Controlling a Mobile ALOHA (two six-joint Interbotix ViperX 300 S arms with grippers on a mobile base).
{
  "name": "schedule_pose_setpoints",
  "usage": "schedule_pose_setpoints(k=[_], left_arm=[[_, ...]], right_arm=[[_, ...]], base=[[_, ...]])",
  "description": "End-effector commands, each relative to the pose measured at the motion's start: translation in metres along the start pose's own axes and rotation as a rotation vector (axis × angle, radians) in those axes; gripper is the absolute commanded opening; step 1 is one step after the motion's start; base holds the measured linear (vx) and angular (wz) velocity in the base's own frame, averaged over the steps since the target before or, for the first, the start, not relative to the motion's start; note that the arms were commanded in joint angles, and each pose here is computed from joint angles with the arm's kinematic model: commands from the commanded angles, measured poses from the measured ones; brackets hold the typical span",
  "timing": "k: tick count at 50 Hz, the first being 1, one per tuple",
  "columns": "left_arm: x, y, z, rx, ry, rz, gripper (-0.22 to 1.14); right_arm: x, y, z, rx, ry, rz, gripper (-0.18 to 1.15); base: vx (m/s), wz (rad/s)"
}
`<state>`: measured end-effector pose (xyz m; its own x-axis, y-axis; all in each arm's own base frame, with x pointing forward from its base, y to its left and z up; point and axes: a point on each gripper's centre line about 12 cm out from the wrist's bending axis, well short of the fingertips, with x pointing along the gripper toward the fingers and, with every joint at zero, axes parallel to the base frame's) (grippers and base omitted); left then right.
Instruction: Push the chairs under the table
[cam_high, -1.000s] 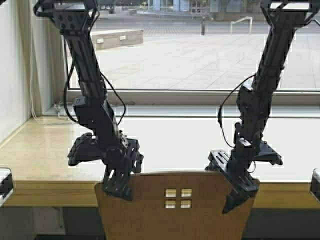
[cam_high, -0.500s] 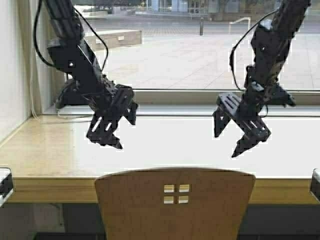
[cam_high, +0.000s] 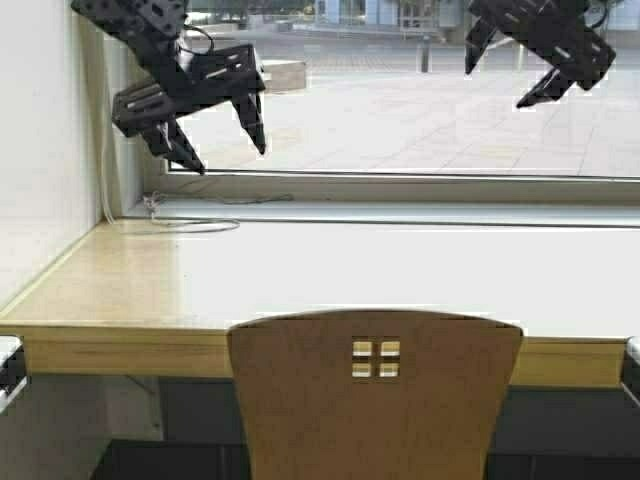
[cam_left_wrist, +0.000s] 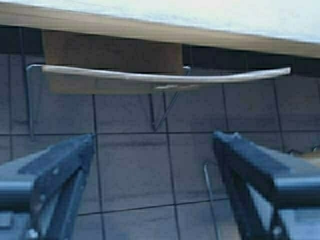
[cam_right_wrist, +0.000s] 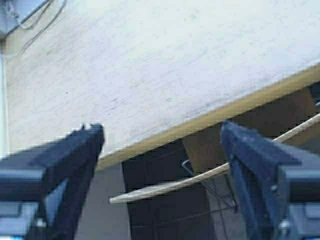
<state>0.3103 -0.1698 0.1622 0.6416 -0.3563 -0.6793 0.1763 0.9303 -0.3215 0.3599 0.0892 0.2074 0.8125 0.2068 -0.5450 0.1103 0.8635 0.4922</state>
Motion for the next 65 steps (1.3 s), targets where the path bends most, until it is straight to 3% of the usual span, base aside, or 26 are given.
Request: schedule_pose_setpoints(k=[1, 10, 21, 25, 34, 51, 65], left_arm=[[-0.035, -0.004, 0.009, 0.1, -0.02, -0.014, 1.0], [-0.069, 0.003, -0.008, 0.15, -0.005, -0.009, 1.0], [-0.115, 0.023, -0.046, 0.217, -0.016, 0.005, 1.0], [-0.134, 0.025, -0.047, 0.251, -0.056, 0.006, 1.0], [-0.174, 0.024, -0.039, 0.313, -0.223, -0.013, 1.0], [-0.18, 0.035, -0.034, 0.296, -0.336, 0.011, 1.0], [-0.18, 0.037, -0.036, 0.29, -0.34, 0.011, 1.0]], right_arm=[[-0.033, 0.003, 0.009, -0.086, -0.104, 0.038, 1.01], [-0.068, -0.012, 0.008, -0.18, -0.214, 0.038, 1.01], [-0.092, -0.005, 0.021, -0.26, -0.3, 0.068, 1.01], [-0.09, -0.005, 0.019, -0.269, -0.291, 0.066, 1.01], [-0.09, -0.005, 0.02, -0.27, -0.291, 0.066, 1.01], [-0.096, 0.002, 0.016, -0.328, -0.295, 0.091, 1.01], [-0.092, 0.003, 0.017, -0.342, -0.286, 0.088, 1.01]], base=[[-0.16, 0.22], [-0.13, 0.25], [-0.11, 0.36], [-0.11, 0.51], [-0.13, 0.49], [-0.19, 0.44], [-0.26, 0.19]])
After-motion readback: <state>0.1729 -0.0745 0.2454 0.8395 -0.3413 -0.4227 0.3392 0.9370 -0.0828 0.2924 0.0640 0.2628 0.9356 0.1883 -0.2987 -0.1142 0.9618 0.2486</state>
